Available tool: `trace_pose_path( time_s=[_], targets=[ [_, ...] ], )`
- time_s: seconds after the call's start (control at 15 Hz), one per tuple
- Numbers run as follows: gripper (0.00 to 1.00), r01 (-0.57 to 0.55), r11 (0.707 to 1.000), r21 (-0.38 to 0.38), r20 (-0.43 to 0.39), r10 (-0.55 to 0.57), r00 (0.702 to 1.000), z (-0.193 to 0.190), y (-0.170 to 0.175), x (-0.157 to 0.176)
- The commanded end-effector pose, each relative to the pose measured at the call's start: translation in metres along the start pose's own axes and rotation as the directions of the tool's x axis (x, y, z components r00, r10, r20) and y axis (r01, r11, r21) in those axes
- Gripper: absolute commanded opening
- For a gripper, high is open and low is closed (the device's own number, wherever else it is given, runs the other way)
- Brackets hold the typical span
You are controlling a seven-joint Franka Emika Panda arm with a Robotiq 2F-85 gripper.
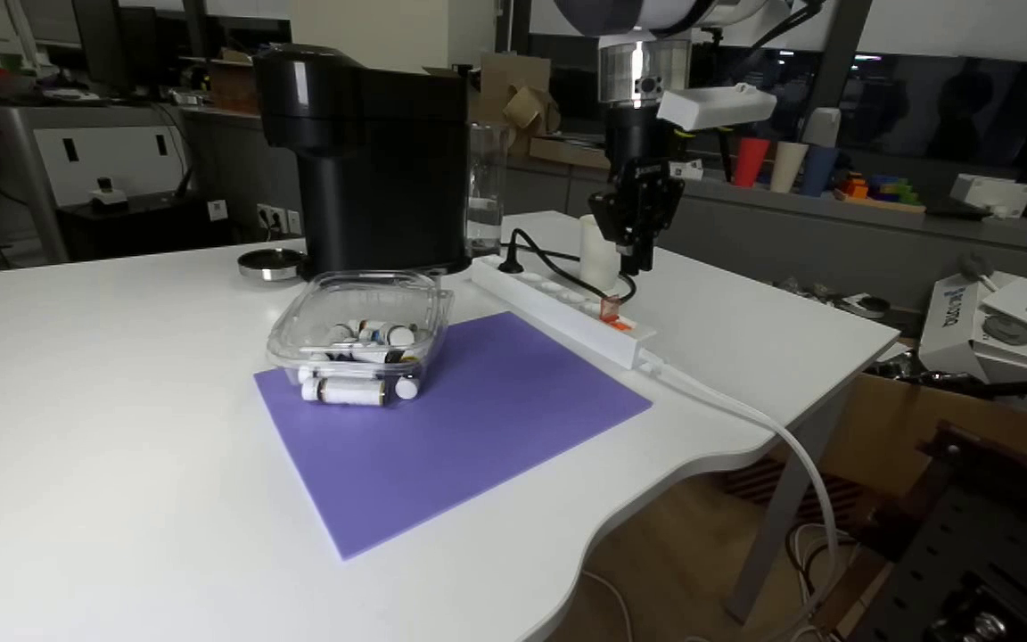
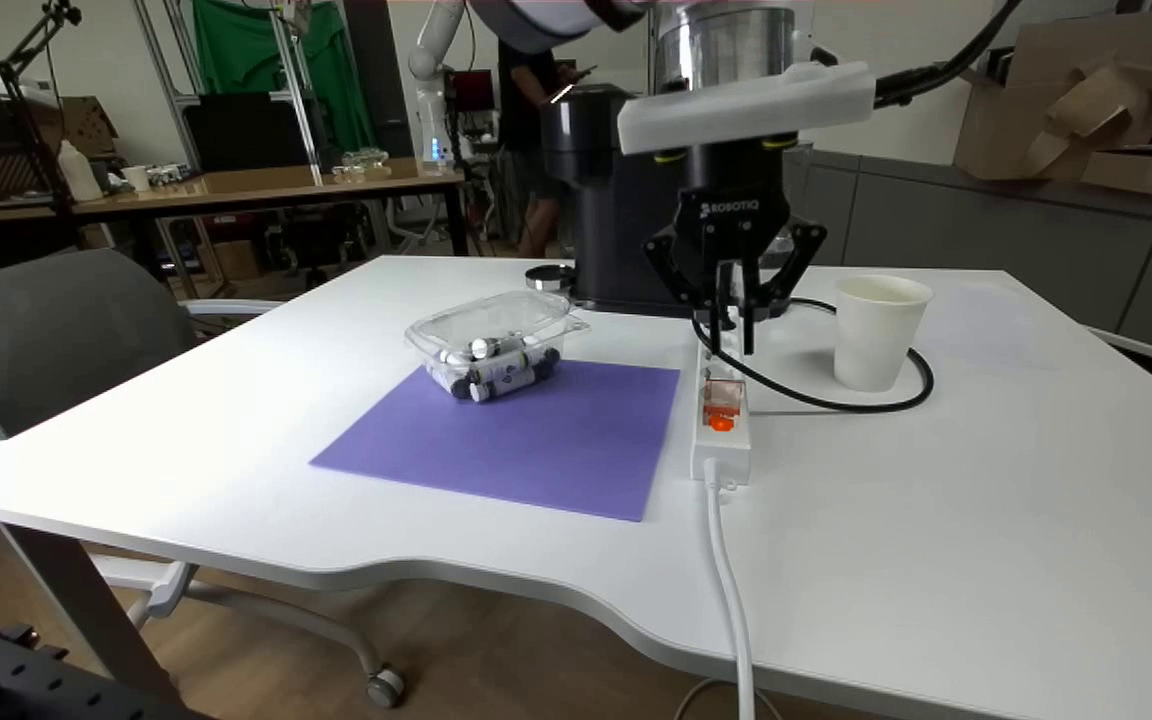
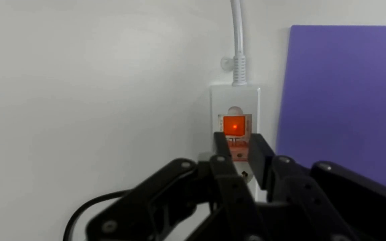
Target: Turn off the extension cable
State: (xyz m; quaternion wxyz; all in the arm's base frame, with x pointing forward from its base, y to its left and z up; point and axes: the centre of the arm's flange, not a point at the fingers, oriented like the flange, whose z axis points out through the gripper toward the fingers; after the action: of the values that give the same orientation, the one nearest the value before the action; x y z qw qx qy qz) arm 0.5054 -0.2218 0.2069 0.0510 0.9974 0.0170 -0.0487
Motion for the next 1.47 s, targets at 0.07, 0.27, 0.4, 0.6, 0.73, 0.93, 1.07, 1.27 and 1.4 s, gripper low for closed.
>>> trace_pose_path(
  time_s=[0.07,0.27,0.4,0.6,0.73,0.93,1.07,1.27,1.4],
  targets=[
    [0.0,0.126,0.992,0.027,0.046,-0.128,0.991,0.019,0.005,0.028],
    [0.01,0.129,0.991,0.029,0.051,-0.13,0.99,0.024,-0.006,0.018],
    [0.01,0.147,0.988,0.038,0.064,-0.149,0.987,0.03,-0.008,0.021],
    [0.0,0.166,0.986,0.011,0.051,-0.166,0.985,0.028,-0.013,0.016],
    [0.0,0.174,0.985,0.002,0.045,-0.174,0.984,0.032,-0.016,0.013],
    [0.0,0.175,0.985,-0.004,0.038,-0.174,0.984,0.038,-0.017,0.011],
    [0.0,0.171,0.985,-0.006,0.031,-0.171,0.985,0.041,-0.017,0.01],
    [0.0,0.168,0.986,-0.011,0.026,-0.168,0.985,0.044,-0.016,0.007],
    [0.0,0.165,0.986,-0.013,0.029,-0.164,0.986,0.048,-0.014,0.005]
  ],
)
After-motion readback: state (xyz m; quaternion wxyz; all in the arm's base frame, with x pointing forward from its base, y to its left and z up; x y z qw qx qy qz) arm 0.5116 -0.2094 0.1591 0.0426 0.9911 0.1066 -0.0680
